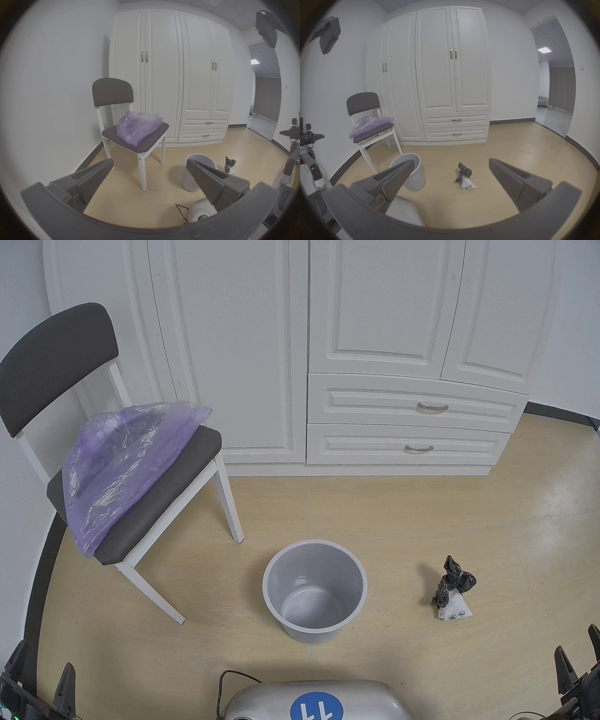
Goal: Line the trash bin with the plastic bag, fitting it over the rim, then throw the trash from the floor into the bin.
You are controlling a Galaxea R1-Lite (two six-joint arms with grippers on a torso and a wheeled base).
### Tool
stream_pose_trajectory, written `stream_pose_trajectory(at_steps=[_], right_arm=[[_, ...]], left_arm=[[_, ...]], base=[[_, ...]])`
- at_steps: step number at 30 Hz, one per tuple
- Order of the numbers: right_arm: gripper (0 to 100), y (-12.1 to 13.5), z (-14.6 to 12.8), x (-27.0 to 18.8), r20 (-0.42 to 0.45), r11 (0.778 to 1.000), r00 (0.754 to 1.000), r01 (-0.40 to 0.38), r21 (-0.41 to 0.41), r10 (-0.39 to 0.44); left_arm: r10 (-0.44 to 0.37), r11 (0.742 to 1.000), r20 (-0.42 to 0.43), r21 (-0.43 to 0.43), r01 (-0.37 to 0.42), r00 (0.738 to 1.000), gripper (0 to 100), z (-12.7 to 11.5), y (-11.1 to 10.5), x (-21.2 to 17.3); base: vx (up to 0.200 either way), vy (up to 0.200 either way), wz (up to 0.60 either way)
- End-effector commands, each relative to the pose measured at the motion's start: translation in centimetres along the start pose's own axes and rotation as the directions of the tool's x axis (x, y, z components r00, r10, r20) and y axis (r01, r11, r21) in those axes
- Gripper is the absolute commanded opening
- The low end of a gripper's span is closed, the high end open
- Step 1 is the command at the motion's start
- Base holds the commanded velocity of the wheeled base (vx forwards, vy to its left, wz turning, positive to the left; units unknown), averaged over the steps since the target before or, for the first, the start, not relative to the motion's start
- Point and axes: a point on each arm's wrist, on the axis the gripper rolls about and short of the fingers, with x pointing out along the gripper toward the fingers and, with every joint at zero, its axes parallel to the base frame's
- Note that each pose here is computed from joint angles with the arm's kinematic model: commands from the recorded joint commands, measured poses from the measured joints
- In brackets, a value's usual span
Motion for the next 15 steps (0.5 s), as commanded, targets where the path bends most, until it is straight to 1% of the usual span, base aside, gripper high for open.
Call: stream_pose_trajectory(at_steps=[1,15], right_arm=[[100,-0.02,-0.52,0.01,-0.001,1.000,1.000,-0.001,-0.002,0.001],[100,-0.01,-0.51,0.01,0.000,1.000,1.000,0.001,-0.001,-0.001]], left_arm=[[0.006,1.000,-0.002,-0.003,-0.006,1.000,100,-0.53,0.01,0.01],[0.018,1.000,0.000,-0.021,-0.018,1.000,100,-0.51,0.04,0.01]], base=[[0.000,0.000,0.00],[0.000,0.000,0.00]])
